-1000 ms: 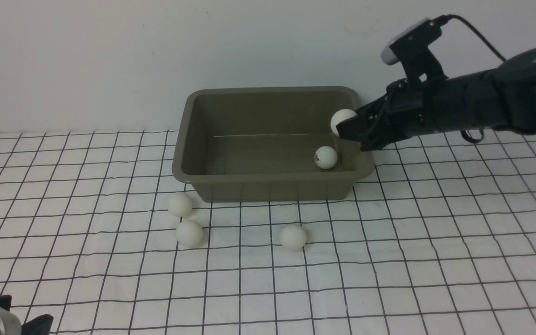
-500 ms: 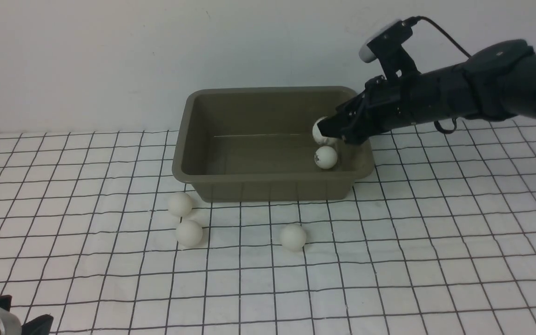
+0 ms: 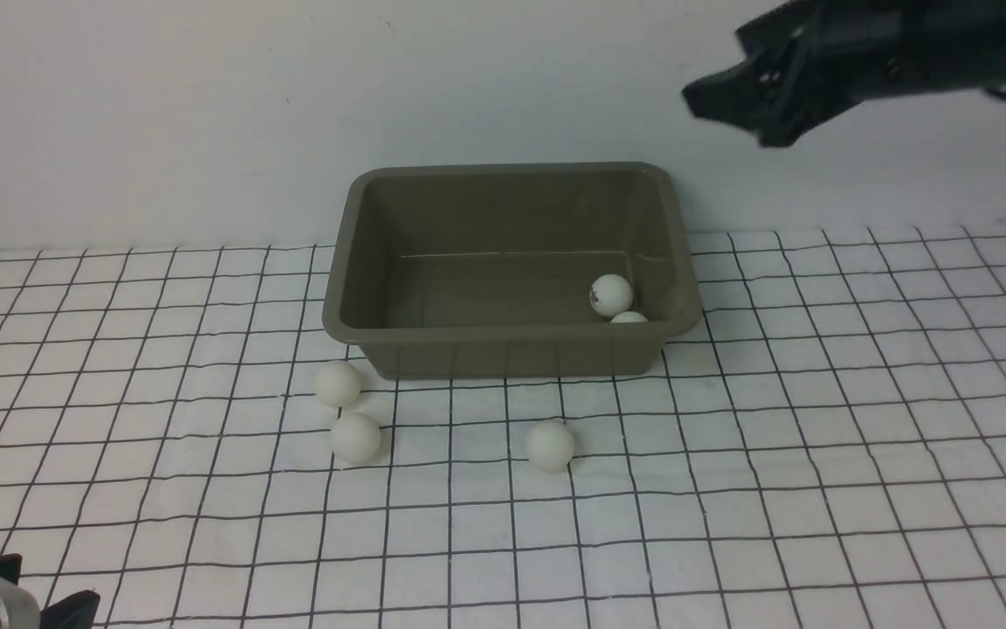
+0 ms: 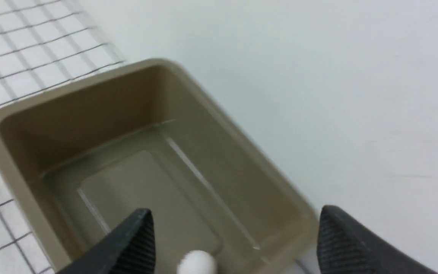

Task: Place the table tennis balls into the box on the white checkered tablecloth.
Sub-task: 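Reach for and grasp a ping pong ball on the table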

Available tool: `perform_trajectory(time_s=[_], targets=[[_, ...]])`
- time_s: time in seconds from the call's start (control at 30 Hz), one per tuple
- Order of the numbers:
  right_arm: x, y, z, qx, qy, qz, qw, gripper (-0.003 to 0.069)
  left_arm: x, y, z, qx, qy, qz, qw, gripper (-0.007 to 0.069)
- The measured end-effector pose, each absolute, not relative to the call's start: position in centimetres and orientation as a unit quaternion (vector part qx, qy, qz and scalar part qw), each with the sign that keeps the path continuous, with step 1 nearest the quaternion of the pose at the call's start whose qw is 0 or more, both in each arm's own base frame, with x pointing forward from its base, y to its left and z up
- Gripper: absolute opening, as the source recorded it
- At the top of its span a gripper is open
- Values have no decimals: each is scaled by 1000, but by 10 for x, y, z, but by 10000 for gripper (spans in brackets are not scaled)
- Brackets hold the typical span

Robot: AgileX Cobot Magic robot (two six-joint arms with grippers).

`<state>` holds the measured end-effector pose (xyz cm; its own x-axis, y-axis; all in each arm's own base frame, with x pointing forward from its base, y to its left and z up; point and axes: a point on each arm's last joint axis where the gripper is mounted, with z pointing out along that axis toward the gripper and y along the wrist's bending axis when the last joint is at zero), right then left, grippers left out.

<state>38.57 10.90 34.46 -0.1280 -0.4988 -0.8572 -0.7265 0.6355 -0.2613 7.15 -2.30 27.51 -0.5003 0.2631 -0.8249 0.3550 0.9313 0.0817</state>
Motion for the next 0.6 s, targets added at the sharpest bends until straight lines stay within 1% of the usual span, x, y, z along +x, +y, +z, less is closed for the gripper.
perform_trajectory(time_s=[0.03,0.1,0.23,0.27,0.3,0.33,0.4,0.6], targets=[[374,98,365,-407,740,92,528,519,72,-23,275,179,865,-49,467,335],[356,84,388,-398,743,74,532,519,72,-23,275,179,865,-49,467,335],[329,73,407,-394,762,68,509,515,72,-23,275,179,865,-49,467,335],[323,72,407,-394,774,73,490,512,72,-23,275,179,865,-49,467,335],[321,72,407,-400,775,79,483,510,72,-23,275,179,865,-49,467,335],[314,72,403,-394,796,89,450,502,72,-23,275,179,865,-49,467,335],[308,73,397,-394,815,116,408,491,72,-23,275,179,864,-49,467,335],[300,80,367,-402,829,167,350,473,72,-23,276,178,864,-48,469,335]])
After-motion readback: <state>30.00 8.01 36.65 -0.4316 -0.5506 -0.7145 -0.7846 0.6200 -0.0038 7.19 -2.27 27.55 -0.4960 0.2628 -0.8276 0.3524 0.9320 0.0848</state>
